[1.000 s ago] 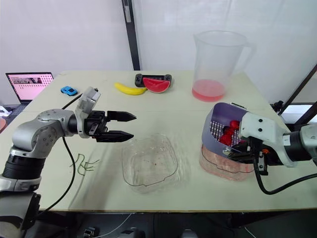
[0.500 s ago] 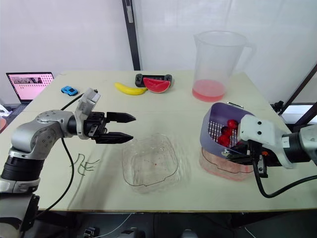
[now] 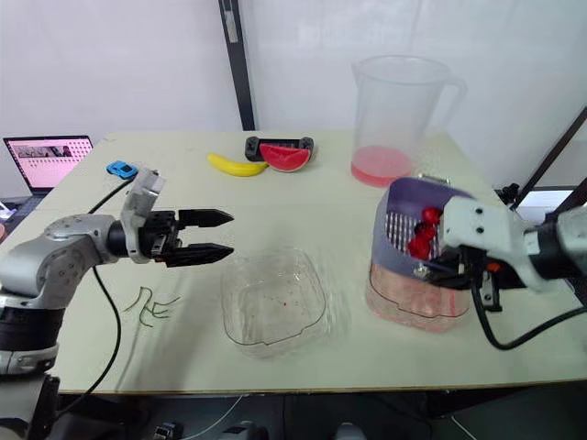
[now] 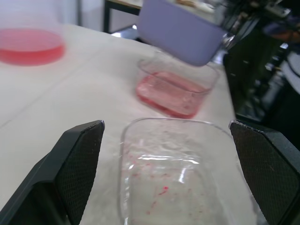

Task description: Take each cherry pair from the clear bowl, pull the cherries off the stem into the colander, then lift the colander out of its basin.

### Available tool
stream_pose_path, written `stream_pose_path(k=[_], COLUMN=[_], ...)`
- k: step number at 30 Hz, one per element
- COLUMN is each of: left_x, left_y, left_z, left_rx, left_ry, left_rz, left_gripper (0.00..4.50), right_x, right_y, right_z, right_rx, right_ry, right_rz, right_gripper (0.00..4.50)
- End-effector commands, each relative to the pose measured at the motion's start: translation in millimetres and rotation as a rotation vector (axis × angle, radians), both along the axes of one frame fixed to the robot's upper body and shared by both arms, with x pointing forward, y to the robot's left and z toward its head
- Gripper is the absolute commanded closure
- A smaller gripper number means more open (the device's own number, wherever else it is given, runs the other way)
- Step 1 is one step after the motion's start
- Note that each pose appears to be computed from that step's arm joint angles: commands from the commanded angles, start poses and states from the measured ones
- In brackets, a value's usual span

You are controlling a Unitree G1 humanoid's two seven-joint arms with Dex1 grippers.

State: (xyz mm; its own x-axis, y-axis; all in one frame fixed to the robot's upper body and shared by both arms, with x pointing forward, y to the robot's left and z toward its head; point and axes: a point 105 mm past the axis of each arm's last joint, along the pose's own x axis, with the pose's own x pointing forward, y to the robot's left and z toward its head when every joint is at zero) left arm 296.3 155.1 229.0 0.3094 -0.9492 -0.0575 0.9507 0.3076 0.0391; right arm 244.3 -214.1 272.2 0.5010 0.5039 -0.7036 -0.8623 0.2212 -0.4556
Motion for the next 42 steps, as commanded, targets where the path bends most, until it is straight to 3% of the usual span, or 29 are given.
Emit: stream_pose_path(k=[1, 7, 11, 17, 23, 29, 32, 36, 42], left_x=[-10, -37, -58, -80, -88, -87, -85, -76, -51], left_y=[11, 25, 33, 37, 39, 39, 40, 41, 41], left_z=[12, 3, -1, -4, -3, -4, -4, 2, -3], left_rx=[-0.015, -0.035, -0.047, -0.047, -0.054, -0.057, -0.052, -0.073, -0.018], left_ry=[-0.076, -0.072, -0.063, -0.054, -0.061, -0.054, -0.055, -0.064, -0.081], left_rz=[0.067, 0.223, 0.332, 0.438, 0.495, 0.5, 0.493, 0.483, 0.499], left_gripper=[0.0, 0.0, 0.0, 0.0, 0.0, 0.0, 0.0, 0.0, 0.0], right_x=[17, 97, 130, 147, 151, 154, 153, 147, 132], right_y=[4, 48, 68, 78, 80, 82, 86, 87, 50], right_z=[0, 11, -1, -38, -59, -52, -36, 13, 50], right_rx=[-0.086, -0.172, -0.227, -0.248, -0.253, -0.261, -0.223, -0.038, 0.197], right_ry=[-0.015, -0.098, -0.094, -0.003, 0.079, 0.092, 0.076, 0.006, -0.059], right_rz=[0.097, 0.295, 0.376, 0.433, 0.431, 0.411, 0.416, 0.383, 0.285], right_gripper=[3.89, 3.89, 3.89, 3.89, 3.89, 1.61, 0.04, 0.04, 0.04])
